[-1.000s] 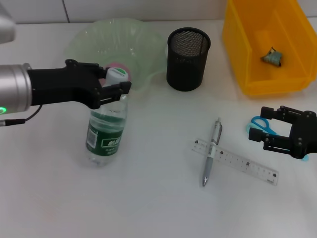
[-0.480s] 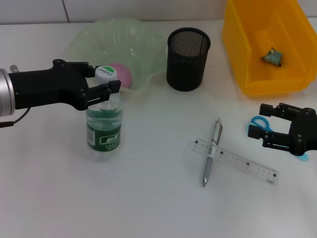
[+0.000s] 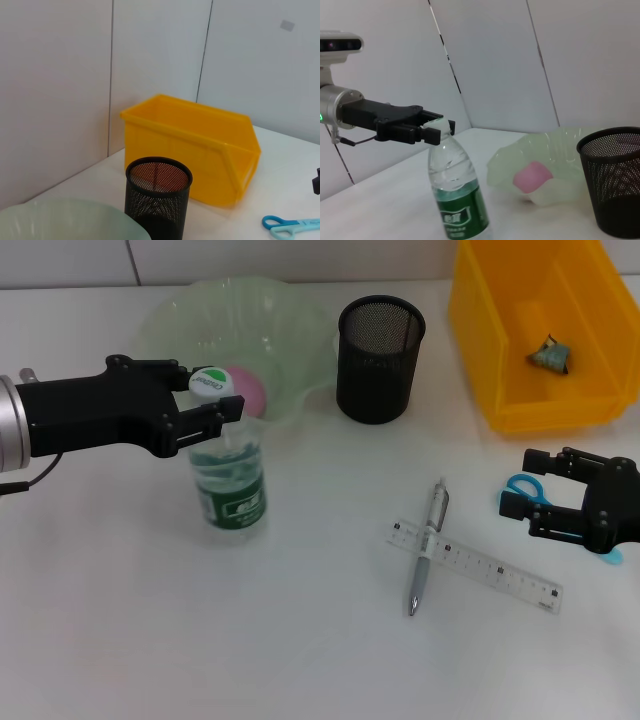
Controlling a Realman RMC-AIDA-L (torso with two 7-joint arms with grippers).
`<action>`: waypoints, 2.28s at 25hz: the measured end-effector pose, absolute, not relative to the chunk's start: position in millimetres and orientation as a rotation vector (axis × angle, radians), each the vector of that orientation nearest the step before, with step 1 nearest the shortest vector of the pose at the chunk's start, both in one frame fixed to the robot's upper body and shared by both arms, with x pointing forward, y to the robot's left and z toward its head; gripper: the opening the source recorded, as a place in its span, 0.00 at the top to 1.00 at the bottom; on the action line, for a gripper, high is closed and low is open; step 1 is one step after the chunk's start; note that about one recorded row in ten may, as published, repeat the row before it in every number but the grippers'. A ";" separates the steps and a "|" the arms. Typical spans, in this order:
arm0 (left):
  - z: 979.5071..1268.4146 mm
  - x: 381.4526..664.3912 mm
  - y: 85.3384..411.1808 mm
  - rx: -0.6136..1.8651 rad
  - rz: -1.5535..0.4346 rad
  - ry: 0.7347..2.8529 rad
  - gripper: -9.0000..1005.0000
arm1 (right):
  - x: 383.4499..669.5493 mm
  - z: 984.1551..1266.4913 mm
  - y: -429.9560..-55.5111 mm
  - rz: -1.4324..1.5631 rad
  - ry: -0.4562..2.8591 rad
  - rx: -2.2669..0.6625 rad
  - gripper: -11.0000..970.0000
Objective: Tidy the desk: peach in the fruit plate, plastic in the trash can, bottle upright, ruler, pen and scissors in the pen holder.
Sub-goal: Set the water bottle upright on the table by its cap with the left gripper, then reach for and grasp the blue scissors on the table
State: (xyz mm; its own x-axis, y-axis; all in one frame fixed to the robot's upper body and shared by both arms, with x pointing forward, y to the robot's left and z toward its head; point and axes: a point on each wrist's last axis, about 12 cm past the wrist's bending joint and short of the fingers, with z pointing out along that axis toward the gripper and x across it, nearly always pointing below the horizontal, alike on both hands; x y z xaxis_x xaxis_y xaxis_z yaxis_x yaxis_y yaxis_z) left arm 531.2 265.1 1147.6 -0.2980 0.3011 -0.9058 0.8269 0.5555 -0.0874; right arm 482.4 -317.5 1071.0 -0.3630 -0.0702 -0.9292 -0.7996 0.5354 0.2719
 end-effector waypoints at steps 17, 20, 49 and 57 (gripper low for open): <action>1146.3 534.0 268.4 0.908 -0.690 1.823 0.55 | 481.8 1070.0 -317.6 0.929 1.793 -0.722 0.22; 1146.3 534.0 268.4 0.908 -0.690 1.823 0.55 | 481.8 1070.0 -317.6 0.929 1.793 -0.722 0.22; 1169.0 491.2 256.8 1.045 -0.876 1.417 0.28 | 482.8 1082.8 -328.8 0.939 1.795 -0.678 0.23; 1107.0 461.1 231.0 1.233 -0.919 1.328 0.21 | 491.4 1148.2 -344.6 0.958 1.943 -0.746 0.23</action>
State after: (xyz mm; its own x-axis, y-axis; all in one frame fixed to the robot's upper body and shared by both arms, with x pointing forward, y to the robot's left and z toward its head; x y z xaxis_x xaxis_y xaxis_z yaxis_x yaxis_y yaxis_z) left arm 461.1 231.0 1107.0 0.0873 0.1677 -0.9820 0.9782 0.1721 0.1164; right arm 491.4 -344.6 1148.2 -0.4835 -0.1435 -0.8635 -0.7724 0.5340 0.3438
